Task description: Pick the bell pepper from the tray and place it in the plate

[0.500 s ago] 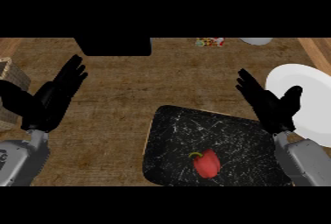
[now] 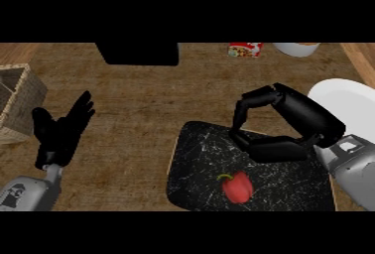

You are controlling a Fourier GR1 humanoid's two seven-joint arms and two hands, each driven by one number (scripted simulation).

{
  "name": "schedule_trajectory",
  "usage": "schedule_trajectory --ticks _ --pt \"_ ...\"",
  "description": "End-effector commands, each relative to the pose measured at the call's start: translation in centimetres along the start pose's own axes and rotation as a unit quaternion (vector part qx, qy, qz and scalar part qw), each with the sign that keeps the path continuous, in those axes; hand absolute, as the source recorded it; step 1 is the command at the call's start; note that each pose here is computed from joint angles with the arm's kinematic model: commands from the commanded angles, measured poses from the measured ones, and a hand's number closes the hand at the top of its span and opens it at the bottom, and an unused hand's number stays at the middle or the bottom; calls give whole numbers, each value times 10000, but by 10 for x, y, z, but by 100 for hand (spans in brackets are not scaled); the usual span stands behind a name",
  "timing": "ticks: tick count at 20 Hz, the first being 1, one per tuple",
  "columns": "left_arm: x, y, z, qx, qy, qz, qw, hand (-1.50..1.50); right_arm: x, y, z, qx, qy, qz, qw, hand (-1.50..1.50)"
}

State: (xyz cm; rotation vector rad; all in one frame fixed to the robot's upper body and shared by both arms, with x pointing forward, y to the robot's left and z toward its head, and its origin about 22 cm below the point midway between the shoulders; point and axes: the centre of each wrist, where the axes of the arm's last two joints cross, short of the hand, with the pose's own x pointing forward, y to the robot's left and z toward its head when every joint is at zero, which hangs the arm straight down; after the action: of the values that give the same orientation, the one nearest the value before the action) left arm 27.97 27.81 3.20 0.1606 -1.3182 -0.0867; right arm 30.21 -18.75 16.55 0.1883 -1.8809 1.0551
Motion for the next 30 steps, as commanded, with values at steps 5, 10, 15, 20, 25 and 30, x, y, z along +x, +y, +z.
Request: schedule_trajectory --ticks 5,10,15,20,25,30 --pt "-37 -13 15 374 117 -26 9992 0 -54 78 47 -384 -710 -1425 9865 -150" --pt "-35 -32 15 417 126 9 9990 0 -76 47 73 1375 -1390 -856 9770 -150" --pt "-53 -31 21 481 147 -55 9987 0 -55 19 65 1779 -1251 1239 9682 -150" --pt "-48 -36 11 502 212 -84 9985 0 -17 24 44 1811 -1102 2445 9462 -150" --pt "-43 -32 12 477 154 43 9987 0 21 15 36 2550 -528 3118 9137 -150" --pt "-53 -37 19 442 255 18 9987 0 21 36 26 3283 90 3408 8809 -150"
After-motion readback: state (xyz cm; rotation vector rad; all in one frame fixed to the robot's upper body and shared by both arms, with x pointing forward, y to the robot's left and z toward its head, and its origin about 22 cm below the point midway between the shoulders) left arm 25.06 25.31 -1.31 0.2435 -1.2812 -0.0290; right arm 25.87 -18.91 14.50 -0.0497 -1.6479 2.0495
